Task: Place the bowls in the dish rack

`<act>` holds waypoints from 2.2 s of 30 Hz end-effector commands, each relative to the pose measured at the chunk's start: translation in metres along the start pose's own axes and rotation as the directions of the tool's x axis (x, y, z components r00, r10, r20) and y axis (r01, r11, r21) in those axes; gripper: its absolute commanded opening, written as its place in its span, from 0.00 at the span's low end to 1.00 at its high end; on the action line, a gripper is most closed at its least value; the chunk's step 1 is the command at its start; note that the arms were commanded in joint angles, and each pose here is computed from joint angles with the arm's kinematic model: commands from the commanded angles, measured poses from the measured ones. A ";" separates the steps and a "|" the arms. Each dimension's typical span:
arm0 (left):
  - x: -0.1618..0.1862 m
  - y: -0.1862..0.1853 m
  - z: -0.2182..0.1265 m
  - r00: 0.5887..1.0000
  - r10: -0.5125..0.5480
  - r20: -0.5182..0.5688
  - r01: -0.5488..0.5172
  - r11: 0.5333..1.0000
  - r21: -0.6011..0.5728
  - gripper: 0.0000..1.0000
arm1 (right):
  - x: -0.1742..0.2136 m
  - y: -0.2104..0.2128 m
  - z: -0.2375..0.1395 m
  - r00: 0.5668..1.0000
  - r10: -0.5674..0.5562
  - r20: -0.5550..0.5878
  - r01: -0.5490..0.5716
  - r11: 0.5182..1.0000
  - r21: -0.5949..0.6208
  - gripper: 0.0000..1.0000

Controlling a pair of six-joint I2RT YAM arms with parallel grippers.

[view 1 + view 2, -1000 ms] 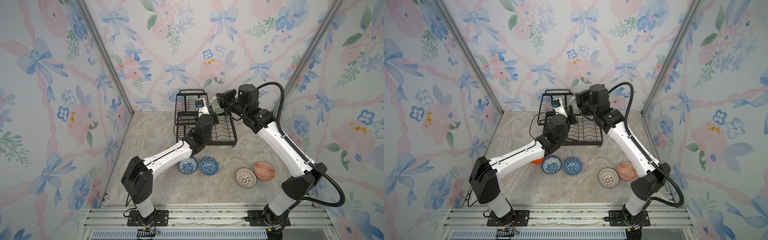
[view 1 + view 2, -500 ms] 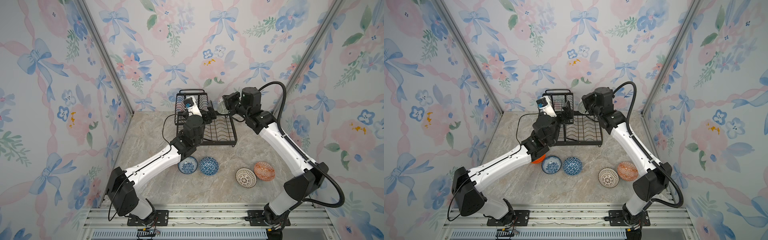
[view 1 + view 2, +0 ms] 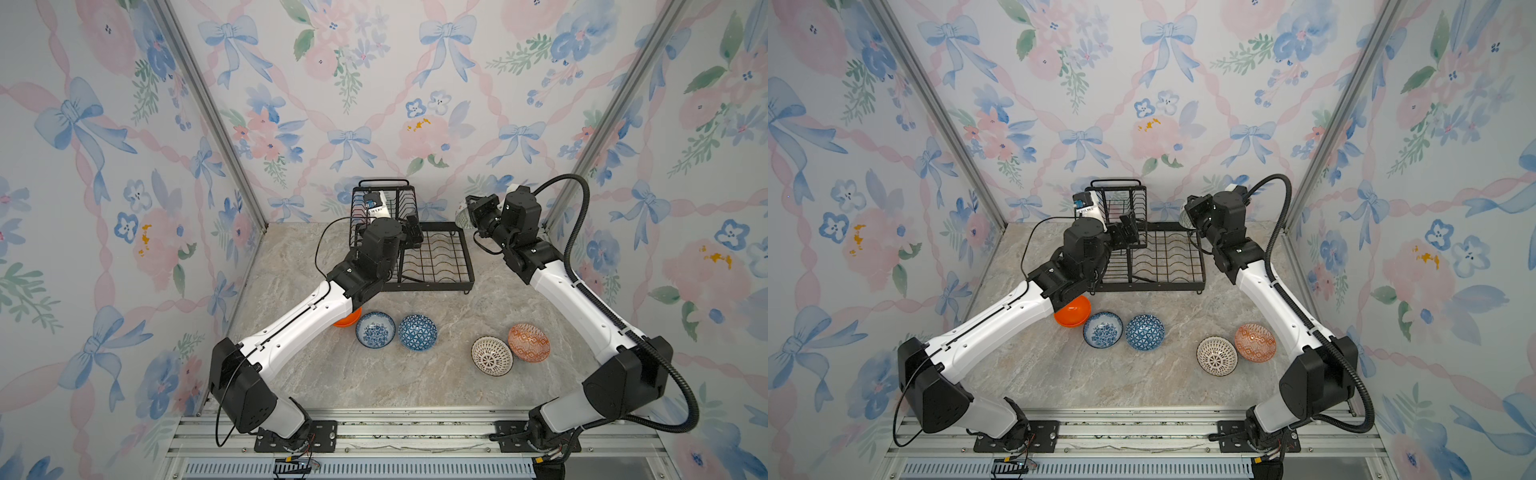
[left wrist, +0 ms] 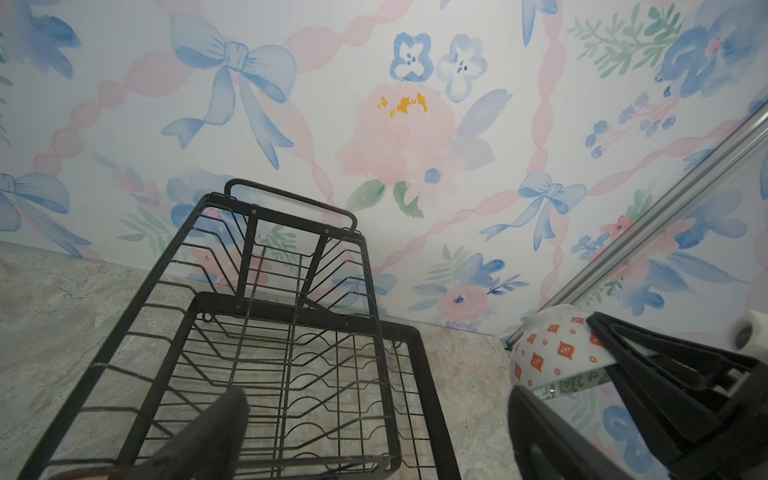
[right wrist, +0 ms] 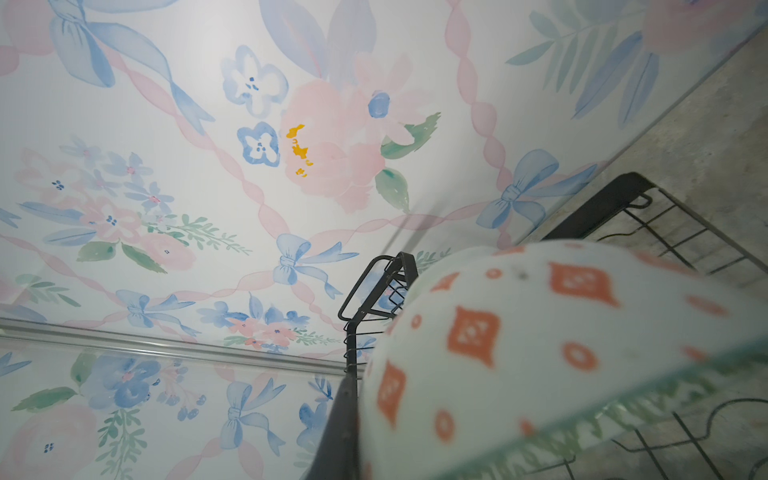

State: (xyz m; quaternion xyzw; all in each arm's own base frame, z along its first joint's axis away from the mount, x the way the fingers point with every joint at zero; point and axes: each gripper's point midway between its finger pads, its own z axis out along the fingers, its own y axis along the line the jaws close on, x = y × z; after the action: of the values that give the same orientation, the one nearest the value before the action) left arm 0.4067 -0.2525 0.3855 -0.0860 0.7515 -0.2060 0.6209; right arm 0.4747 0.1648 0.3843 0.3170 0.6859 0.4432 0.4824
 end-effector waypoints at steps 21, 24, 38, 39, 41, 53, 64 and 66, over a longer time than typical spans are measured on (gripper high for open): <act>-0.013 0.050 0.003 0.991 -0.019 -0.130 0.025 0.999 0.044 0.98 | 0.058 -0.044 0.082 0.983 -0.155 -0.098 0.145 0.984 -0.107 0.00; -0.009 0.048 0.003 0.989 0.004 -0.150 0.007 0.997 0.073 0.98 | 0.065 -0.049 0.095 0.980 -0.175 -0.090 0.166 0.981 -0.100 0.00; 0.014 0.060 0.007 0.977 0.017 -0.214 -0.007 0.999 0.047 0.98 | 0.104 -0.065 0.149 0.983 -0.057 -0.173 0.025 0.983 -0.182 0.00; 0.015 0.059 0.007 0.976 0.010 -0.218 0.001 0.999 0.048 0.98 | 0.106 -0.066 0.151 0.984 -0.046 -0.175 0.013 0.982 -0.186 0.00; 0.016 0.058 0.009 0.975 0.010 -0.221 0.001 0.999 0.053 0.98 | 0.109 -0.067 0.154 0.984 -0.044 -0.171 0.011 0.982 -0.190 0.00; 0.022 0.047 0.024 0.967 0.057 -0.248 -0.032 0.994 0.101 0.98 | 0.126 -0.083 0.184 0.987 0.011 -0.163 -0.042 0.982 -0.185 0.00; 0.022 0.048 0.026 0.967 0.060 -0.246 -0.038 0.995 0.094 0.98 | 0.155 -0.081 0.206 0.984 0.014 -0.177 -0.049 0.980 -0.193 0.00; 0.025 0.049 0.026 0.966 0.061 -0.251 -0.039 0.995 0.091 0.98 | 0.159 -0.084 0.209 0.984 0.019 -0.177 -0.054 0.979 -0.195 0.00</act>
State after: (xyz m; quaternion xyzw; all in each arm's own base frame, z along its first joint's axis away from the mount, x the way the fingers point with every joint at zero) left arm 0.4306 -0.2254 0.3327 -0.0195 0.8188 -0.2363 0.5228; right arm 0.6139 0.3214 0.1919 0.2523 0.7011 0.5208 0.4166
